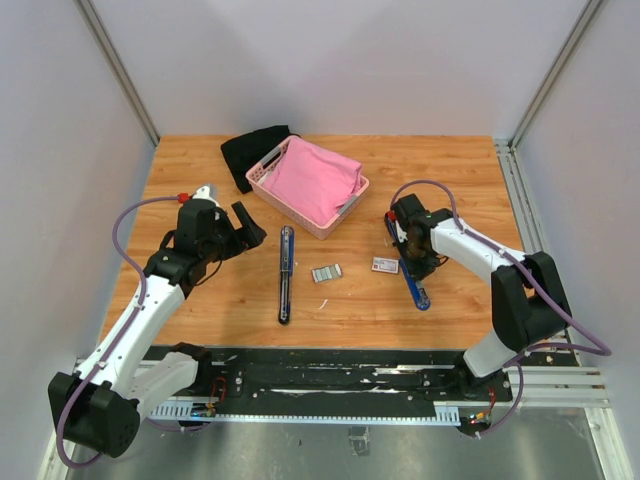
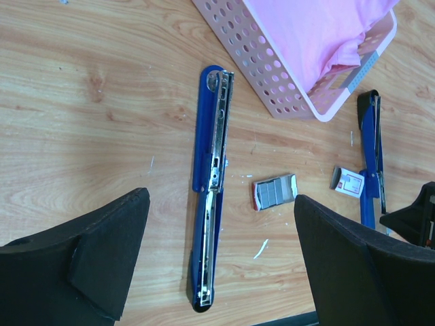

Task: Load the staples into the stapler

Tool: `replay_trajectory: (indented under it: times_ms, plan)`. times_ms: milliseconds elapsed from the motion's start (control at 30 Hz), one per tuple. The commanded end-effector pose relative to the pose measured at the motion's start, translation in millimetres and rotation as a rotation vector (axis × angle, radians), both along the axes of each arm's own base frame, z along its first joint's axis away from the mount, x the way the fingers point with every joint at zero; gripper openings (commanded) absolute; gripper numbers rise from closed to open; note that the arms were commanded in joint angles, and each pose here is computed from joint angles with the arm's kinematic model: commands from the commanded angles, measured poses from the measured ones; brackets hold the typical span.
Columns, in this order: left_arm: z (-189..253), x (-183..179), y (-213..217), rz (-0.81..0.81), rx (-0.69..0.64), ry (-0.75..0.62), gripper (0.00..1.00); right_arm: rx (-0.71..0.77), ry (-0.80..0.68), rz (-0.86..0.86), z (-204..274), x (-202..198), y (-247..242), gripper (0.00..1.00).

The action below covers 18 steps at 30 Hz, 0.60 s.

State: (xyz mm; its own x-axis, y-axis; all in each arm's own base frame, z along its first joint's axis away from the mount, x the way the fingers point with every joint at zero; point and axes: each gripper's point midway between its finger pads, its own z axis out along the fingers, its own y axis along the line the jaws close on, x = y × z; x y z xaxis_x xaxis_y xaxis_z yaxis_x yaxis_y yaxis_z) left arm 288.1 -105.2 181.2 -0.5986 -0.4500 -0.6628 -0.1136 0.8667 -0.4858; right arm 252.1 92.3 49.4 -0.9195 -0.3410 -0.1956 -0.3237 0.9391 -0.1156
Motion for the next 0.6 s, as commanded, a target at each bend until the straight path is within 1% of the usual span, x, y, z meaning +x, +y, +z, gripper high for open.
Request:
replay_trajectory:
  times_ms: [0, 567]
  plan:
    - [11, 4, -2, -0.01, 0.001, -0.036, 0.92, -0.017, 0.023, 0.001, -4, -2, -8, 0.12]
    - [10, 2, -1, -0.005, 0.001, -0.035, 0.92, 0.024, 0.031, 0.032, 7, 0, -4, 0.12]
